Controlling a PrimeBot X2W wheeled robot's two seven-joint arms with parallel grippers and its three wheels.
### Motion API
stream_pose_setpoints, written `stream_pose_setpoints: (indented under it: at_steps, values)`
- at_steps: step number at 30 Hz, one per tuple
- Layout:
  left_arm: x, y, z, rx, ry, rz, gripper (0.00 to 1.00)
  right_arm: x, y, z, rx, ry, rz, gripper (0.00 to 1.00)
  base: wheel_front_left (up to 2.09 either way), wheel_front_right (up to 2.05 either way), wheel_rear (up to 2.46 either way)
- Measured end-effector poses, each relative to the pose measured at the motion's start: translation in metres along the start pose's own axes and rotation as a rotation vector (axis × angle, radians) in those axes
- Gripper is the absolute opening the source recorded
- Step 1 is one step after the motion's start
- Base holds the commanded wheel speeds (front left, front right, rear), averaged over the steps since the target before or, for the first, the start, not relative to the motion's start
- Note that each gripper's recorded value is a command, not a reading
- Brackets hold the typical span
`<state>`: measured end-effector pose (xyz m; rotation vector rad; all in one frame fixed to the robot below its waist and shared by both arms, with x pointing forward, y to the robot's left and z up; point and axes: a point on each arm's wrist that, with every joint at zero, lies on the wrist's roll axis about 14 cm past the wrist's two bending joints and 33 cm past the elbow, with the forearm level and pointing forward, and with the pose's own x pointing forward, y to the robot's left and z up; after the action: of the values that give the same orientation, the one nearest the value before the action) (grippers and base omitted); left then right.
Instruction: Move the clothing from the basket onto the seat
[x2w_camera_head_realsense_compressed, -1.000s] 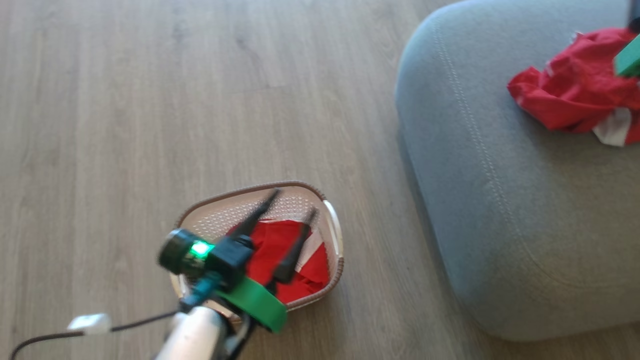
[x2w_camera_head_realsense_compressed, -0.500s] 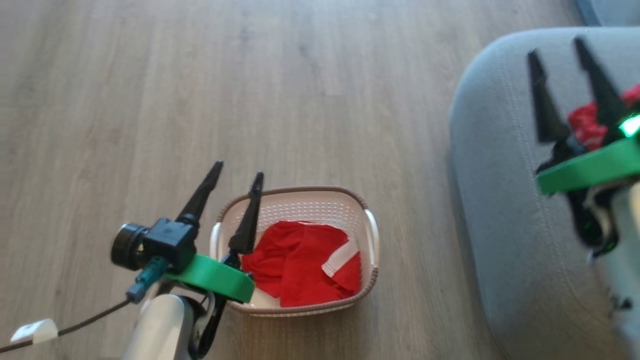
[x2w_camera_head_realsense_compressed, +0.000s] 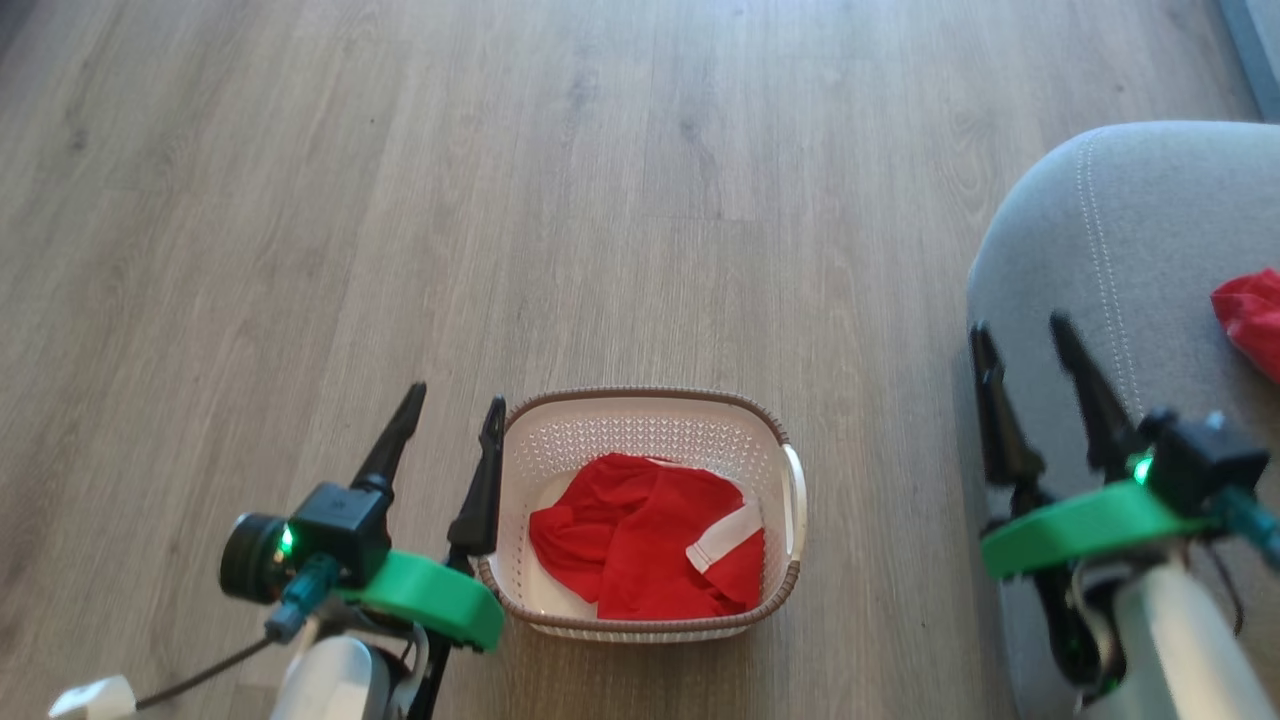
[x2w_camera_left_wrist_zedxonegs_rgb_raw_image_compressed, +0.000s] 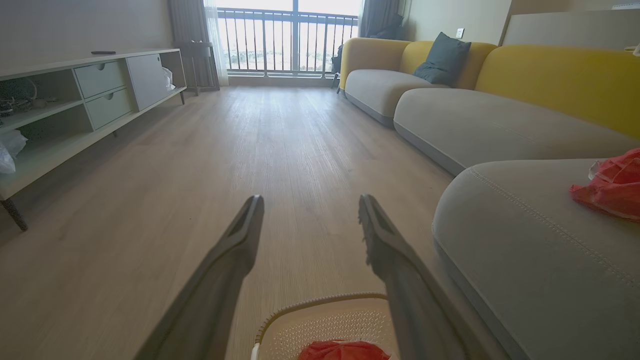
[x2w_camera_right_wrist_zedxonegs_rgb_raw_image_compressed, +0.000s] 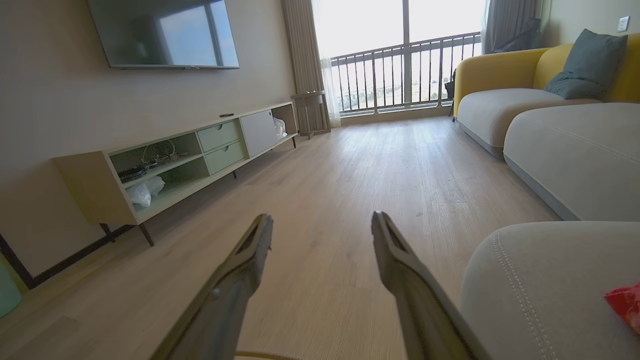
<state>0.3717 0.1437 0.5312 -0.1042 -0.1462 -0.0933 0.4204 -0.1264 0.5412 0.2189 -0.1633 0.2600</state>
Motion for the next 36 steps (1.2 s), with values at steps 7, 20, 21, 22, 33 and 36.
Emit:
stream_pose_setpoints:
  at_steps: [7,20,21,22,33,36]
  values:
    - [-0.008,-0.002,-0.015,0.011,0.049,0.009,1.0,-0.031,-0.008,-0.038,0.004,0.115,-0.064,1.0,0.0,0.0,0.0]
    - [-0.004,-0.009,-0.015,-0.001,0.044,-0.002,1.0,-0.041,-0.023,-0.035,0.006,0.109,-0.131,1.0,0.0,0.0,0.0]
    - [-0.004,-0.01,-0.014,-0.001,0.044,-0.003,1.0,-0.041,-0.023,-0.035,0.006,0.108,-0.132,1.0,0.0,0.0,0.0]
    - [-0.004,-0.01,-0.014,-0.001,0.044,-0.005,1.0,-0.041,-0.023,-0.035,0.006,0.108,-0.132,1.0,0.0,0.0,0.0]
    - [-0.005,-0.011,-0.017,-0.011,0.051,-0.004,1.0,-0.04,-0.021,-0.038,0.01,0.114,-0.125,1.0,0.0,0.0,0.0]
    - [-0.005,-0.011,-0.017,-0.011,0.051,-0.005,1.0,-0.04,-0.02,-0.038,0.01,0.114,-0.124,1.0,0.0,0.0,0.0]
